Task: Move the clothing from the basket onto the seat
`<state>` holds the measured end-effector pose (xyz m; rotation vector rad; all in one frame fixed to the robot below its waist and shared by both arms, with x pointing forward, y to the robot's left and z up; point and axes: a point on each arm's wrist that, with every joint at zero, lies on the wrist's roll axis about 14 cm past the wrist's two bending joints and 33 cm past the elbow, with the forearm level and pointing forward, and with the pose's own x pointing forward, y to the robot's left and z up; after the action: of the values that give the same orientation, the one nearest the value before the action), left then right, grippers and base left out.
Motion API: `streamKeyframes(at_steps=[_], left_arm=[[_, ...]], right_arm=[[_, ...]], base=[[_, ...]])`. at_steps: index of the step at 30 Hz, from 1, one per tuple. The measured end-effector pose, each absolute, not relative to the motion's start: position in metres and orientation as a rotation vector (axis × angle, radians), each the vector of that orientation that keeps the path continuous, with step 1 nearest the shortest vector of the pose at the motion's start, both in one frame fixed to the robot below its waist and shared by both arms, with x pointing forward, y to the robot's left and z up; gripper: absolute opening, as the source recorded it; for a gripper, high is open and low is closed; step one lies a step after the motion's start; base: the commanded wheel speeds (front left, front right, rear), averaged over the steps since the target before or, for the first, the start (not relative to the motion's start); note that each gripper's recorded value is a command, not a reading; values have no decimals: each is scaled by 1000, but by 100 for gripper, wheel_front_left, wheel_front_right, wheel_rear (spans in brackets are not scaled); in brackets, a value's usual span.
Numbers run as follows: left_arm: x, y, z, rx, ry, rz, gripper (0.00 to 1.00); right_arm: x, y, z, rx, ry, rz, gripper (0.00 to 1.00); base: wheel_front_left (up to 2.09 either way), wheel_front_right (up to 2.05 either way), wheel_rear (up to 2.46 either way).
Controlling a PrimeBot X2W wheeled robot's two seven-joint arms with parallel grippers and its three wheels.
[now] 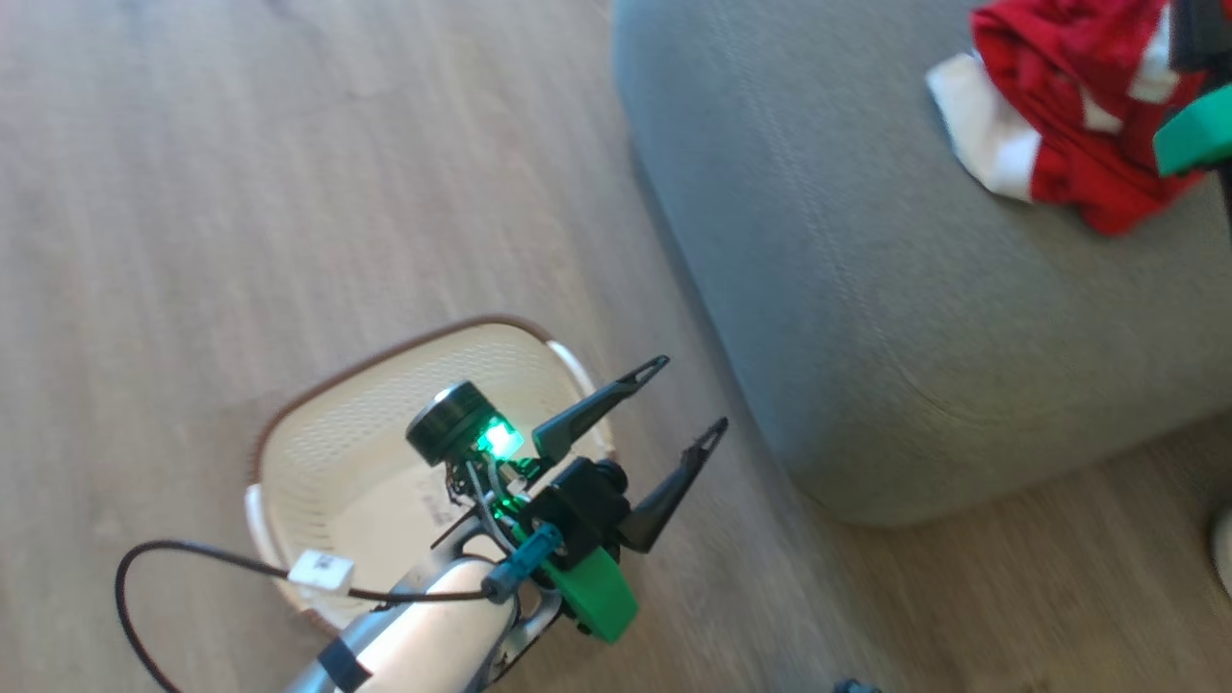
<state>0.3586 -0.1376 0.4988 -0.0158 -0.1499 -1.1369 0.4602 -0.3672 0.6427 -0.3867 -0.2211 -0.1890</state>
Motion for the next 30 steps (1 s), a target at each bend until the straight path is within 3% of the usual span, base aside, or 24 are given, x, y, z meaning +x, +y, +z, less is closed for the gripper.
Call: streamKeyframes(at_steps=[8, 20, 30], left_arm=[[390, -75, 516, -19, -150, -811, 100], [407, 92, 520, -49, -111, -184, 100], [374, 163, 520, -23, -112, 41, 100]], right_arm=[[460, -315, 621, -266, -260, -67, 100], [451, -216, 589, -51, -280, 115, 100], [428, -157, 549, 129, -193, 180, 100]], base=[[0, 0, 0], [0, 0, 0], [0, 0, 0]])
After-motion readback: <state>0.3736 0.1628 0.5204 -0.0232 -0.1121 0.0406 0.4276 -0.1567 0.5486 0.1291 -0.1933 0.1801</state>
